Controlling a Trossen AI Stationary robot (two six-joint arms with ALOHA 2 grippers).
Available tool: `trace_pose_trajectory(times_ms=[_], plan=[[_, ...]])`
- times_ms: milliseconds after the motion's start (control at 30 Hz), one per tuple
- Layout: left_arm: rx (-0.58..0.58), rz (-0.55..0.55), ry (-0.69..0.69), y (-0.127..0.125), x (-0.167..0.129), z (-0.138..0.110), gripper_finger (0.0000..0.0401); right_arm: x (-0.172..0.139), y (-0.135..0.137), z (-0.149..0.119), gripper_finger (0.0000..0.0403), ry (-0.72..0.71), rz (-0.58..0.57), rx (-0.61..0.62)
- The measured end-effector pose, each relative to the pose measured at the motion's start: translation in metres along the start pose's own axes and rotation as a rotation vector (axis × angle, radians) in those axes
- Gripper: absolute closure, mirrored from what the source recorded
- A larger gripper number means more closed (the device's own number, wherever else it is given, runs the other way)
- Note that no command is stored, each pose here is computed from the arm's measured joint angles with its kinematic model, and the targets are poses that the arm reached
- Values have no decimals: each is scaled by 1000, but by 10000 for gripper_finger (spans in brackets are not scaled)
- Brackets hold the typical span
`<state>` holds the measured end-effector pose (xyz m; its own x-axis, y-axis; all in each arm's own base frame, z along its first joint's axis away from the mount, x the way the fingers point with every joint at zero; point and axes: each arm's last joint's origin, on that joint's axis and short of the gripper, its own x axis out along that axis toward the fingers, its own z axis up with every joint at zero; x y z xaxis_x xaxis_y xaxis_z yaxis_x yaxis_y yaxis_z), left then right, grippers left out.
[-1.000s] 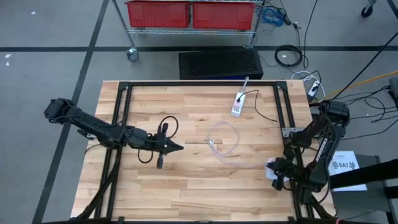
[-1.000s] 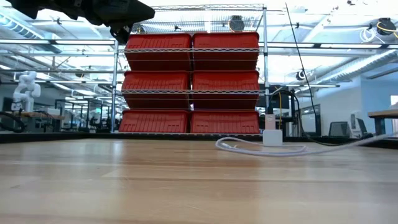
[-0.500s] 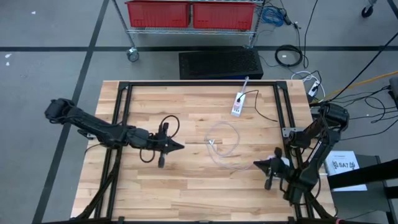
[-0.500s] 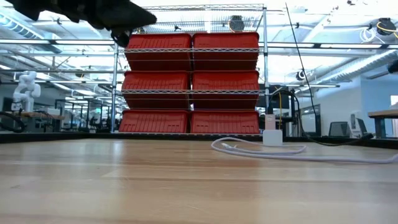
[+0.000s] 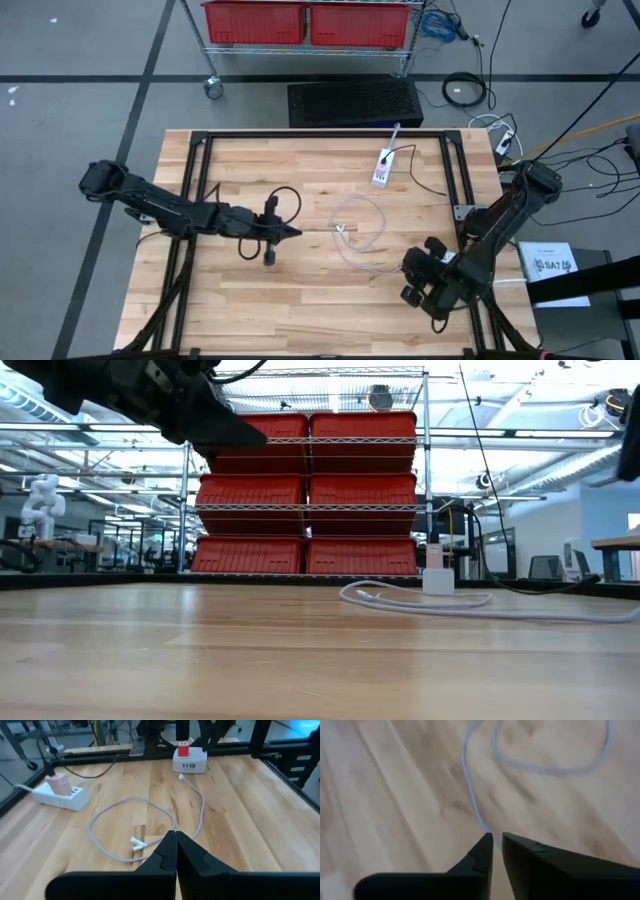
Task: Insert USB
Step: Insert the white charger cable into the bottom right orange charger adapter
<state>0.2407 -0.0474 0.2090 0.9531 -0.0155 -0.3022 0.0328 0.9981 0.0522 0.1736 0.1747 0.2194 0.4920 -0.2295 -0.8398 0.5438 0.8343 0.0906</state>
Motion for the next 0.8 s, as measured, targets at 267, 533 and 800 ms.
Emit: trace_pose_trajectory(times_ms=[267, 533, 800], plan=[[20, -17, 94, 14, 10, -21, 400, -2, -5, 11, 315, 218, -50, -195], [68, -98, 106, 18, 17, -27, 400, 51, -14, 30, 263, 425, -98, -472], [97, -128, 116, 18, 17, -29, 400, 95, -20, 42, 242, 631, 1, -606]])
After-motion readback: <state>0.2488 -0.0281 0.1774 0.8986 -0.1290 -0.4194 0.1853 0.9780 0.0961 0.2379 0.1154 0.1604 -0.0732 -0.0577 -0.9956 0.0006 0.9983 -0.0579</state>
